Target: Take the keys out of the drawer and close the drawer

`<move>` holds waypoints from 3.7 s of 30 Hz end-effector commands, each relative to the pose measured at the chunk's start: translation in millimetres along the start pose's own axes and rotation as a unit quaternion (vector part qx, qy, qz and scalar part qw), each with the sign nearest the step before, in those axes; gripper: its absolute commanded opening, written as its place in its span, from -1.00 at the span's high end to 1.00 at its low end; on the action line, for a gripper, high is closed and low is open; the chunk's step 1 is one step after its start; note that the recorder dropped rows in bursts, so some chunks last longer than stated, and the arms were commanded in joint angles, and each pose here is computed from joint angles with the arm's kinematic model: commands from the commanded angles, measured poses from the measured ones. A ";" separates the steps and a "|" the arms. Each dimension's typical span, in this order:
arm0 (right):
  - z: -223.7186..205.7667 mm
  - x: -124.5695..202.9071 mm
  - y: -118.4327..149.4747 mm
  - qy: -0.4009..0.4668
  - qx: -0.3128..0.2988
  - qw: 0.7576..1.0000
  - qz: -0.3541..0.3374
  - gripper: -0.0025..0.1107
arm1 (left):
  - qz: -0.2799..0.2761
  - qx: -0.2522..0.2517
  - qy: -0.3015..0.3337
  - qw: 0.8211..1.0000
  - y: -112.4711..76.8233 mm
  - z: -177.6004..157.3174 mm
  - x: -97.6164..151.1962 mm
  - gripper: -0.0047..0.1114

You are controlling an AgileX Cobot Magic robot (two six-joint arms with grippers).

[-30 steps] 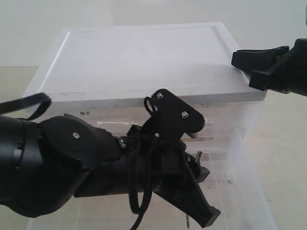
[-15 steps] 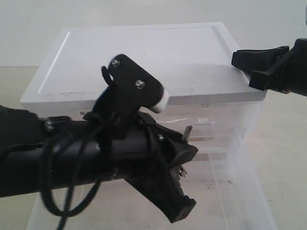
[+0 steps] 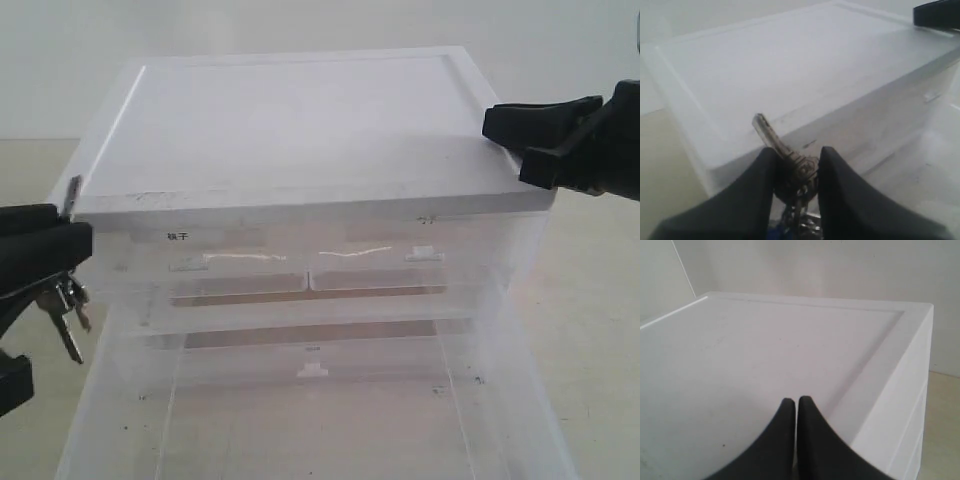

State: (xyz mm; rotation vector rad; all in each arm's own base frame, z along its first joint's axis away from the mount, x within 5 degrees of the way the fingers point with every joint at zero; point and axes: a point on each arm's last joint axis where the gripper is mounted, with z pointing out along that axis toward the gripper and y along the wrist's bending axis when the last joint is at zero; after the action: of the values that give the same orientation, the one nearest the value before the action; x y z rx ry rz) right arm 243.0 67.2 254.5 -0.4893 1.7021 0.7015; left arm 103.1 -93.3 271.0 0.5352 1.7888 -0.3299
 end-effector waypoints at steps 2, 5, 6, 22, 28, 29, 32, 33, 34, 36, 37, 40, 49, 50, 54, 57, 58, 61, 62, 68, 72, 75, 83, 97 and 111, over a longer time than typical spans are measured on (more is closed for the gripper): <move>1.2 6.5 -1.5 0.021 0.003 1.000 -0.004 0.96 | -0.036 -0.140 0.056 0.988 27.4 -1.7 46.1 0.84; 1.2 7.4 -0.8 0.026 0.000 1.000 -0.005 0.96 | -0.025 -0.124 0.040 0.991 22.3 6.0 54.3 0.84; 1.2 7.5 -0.8 0.027 0.000 1.000 -0.003 0.96 | -0.024 -0.126 0.039 0.991 22.0 7.2 54.3 0.84; 1.2 7.6 -0.7 0.027 -0.001 1.000 -0.003 0.96 | 0.041 -0.161 0.069 0.984 9.4 42.1 70.1 0.84; 1.2 7.6 -0.7 0.027 -0.001 1.000 -0.003 0.96 | 0.043 -0.092 0.074 0.992 -2.8 45.1 71.7 0.84; 1.2 7.6 -0.7 0.027 -0.001 1.000 -0.003 0.96 | 0.043 -0.092 0.074 0.992 -2.8 45.2 71.6 0.84; 1.2 7.6 -0.7 0.027 -0.001 1.000 -0.003 0.96 | 0.041 -0.097 0.072 0.992 -2.0 45.1 71.2 0.84; 1.2 7.6 -0.7 0.027 -0.001 1.000 -0.003 0.96 | 0.038 -0.101 0.072 0.992 -1.2 44.9 71.2 0.84; 1.2 7.6 -0.7 0.027 -0.001 1.000 -0.003 0.96 | 0.037 -0.104 0.071 0.991 -0.7 44.8 71.2 0.83; 1.2 7.6 -0.7 0.027 -0.001 1.000 -0.003 0.96 | 0.036 -0.106 0.071 0.991 -0.3 44.7 71.1 0.74; 1.2 7.6 -0.7 0.027 -0.001 1.000 -0.003 0.96 | 0.036 -0.106 0.071 0.991 -0.3 44.7 71.1 0.65; 1.2 7.6 -0.7 0.027 -0.001 1.000 -0.003 0.96 | 0.036 -0.107 0.070 0.991 -0.2 44.7 71.0 0.30; 1.2 7.6 -0.7 0.027 -0.001 1.000 -0.003 0.96 | 0.030 -0.113 0.073 0.990 0.9 44.4 71.5 -0.01; 1.2 7.6 -0.7 0.027 -0.001 1.000 -0.003 0.96 | 0.029 -0.112 0.074 0.991 0.7 44.4 71.7 0.00; 1.2 7.6 -0.7 0.027 -0.001 1.000 -0.003 0.96 | 0.055 -0.039 0.073 0.995 -11.0 44.0 69.9 0.24; 1.2 7.6 -0.7 0.027 -0.001 1.000 -0.003 0.96 | 0.072 0.032 0.050 0.996 -21.9 39.0 57.8 0.52; 1.2 7.6 -0.7 0.027 -0.001 1.000 -0.003 0.96 | 0.076 0.050 0.037 0.995 -23.9 35.9 52.7 0.59; 1.2 7.6 -0.7 0.027 -0.001 1.000 -0.003 0.96 | 0.091 0.099 -0.001 0.991 -28.2 24.5 39.3 0.75; 1.2 7.6 -0.7 0.027 -0.001 1.000 -0.003 0.96 | 0.101 0.124 -0.007 0.987 -30.8 19.5 36.5 0.80; 1.2 7.6 -0.7 0.027 -0.001 1.000 -0.003 0.96 | 0.133 0.274 0.033 0.952 -48.1 -7.5 40.1 0.84; 1.2 7.5 -0.8 0.027 0.000 1.000 -0.003 0.96 | 0.155 0.306 0.057 0.938 -61.4 -4.8 48.6 0.84; 1.2 7.6 -0.9 0.027 0.001 1.000 -0.003 0.96 | 0.182 0.337 0.112 0.917 -76.3 0.9 64.5 0.84; 1.1 7.8 -1.4 0.028 0.003 1.000 -0.003 0.96 | 0.211 0.355 0.125 0.902 -97.5 6.8 69.8 0.84; 1.1 8.0 -1.2 0.029 0.002 1.000 -0.003 0.96 | 0.220 0.279 0.102 0.929 -97.7 29.2 72.3 0.84; 1.1 8.0 -1.2 0.029 0.002 1.000 -0.002 0.96 | 0.222 0.212 0.054 0.950 -94.5 42.9 65.0 0.84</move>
State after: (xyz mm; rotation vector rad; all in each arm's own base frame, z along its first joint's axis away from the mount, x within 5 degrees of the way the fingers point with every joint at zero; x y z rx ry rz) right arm 242.6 67.7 254.3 -0.4904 1.7083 0.7116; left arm 73.1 -180.0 192.6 1.2887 1.6318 -0.3880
